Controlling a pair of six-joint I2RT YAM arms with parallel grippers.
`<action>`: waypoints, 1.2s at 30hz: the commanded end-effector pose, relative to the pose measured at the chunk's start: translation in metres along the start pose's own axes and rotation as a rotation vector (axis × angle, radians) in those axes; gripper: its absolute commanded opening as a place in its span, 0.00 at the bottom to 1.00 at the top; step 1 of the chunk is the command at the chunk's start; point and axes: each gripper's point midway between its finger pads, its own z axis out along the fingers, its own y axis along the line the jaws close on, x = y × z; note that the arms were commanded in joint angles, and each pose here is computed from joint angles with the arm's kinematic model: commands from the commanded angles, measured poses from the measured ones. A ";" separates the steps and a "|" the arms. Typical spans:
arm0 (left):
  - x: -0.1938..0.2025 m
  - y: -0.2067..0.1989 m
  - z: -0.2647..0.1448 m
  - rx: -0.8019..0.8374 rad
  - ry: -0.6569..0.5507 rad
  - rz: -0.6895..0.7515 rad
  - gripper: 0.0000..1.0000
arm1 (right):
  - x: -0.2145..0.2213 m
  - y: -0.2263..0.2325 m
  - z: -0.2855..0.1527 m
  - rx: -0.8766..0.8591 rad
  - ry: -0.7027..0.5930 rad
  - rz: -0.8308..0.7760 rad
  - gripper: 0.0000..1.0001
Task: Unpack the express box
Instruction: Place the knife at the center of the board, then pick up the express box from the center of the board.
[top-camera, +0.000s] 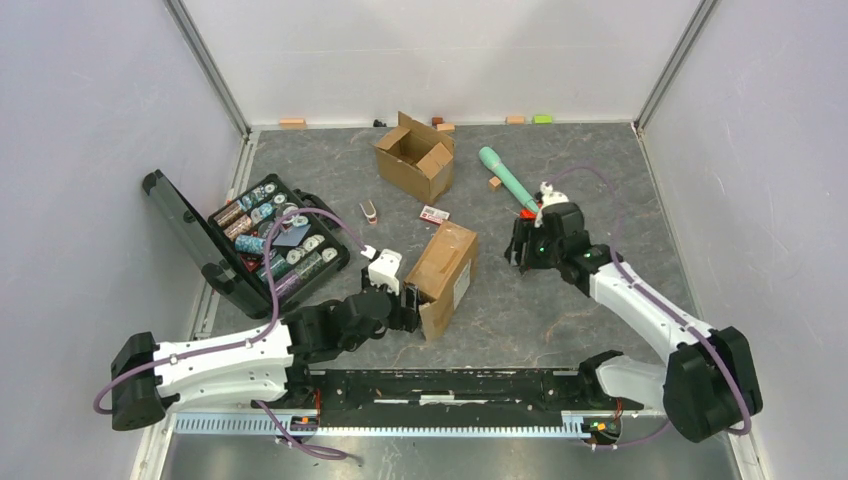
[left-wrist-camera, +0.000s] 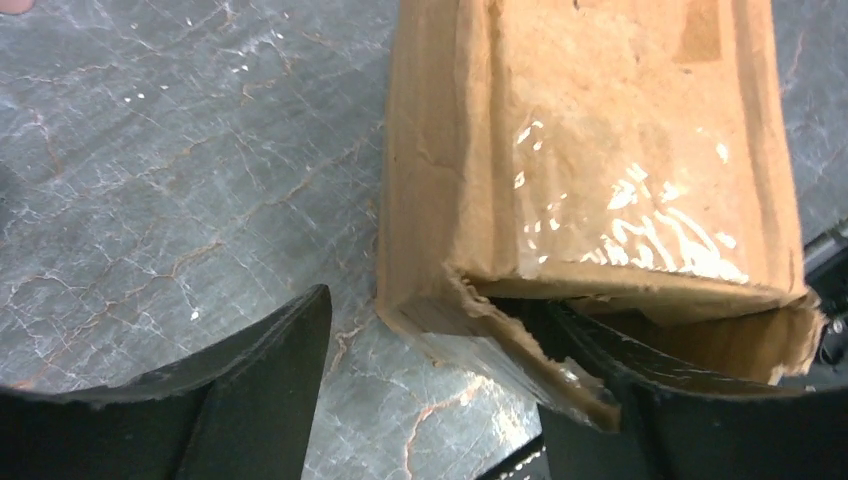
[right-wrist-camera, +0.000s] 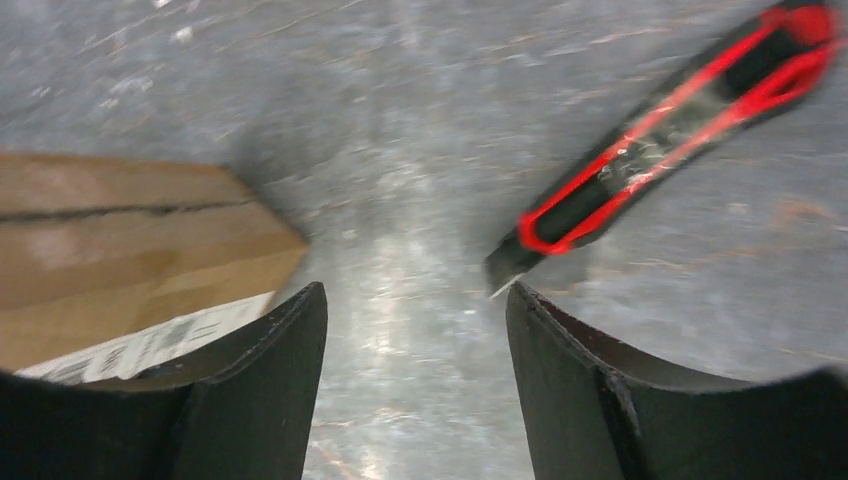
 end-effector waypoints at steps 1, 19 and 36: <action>-0.035 -0.002 0.006 -0.049 -0.149 -0.061 0.72 | 0.006 0.049 0.008 -0.106 -0.053 0.036 0.68; -0.071 -0.101 -0.010 0.286 -0.044 0.069 0.02 | -0.001 0.170 0.093 -0.375 0.083 -0.096 0.65; -0.091 -0.082 0.099 0.305 0.167 -0.401 0.02 | -0.084 0.057 0.021 -0.114 -0.185 -0.102 0.75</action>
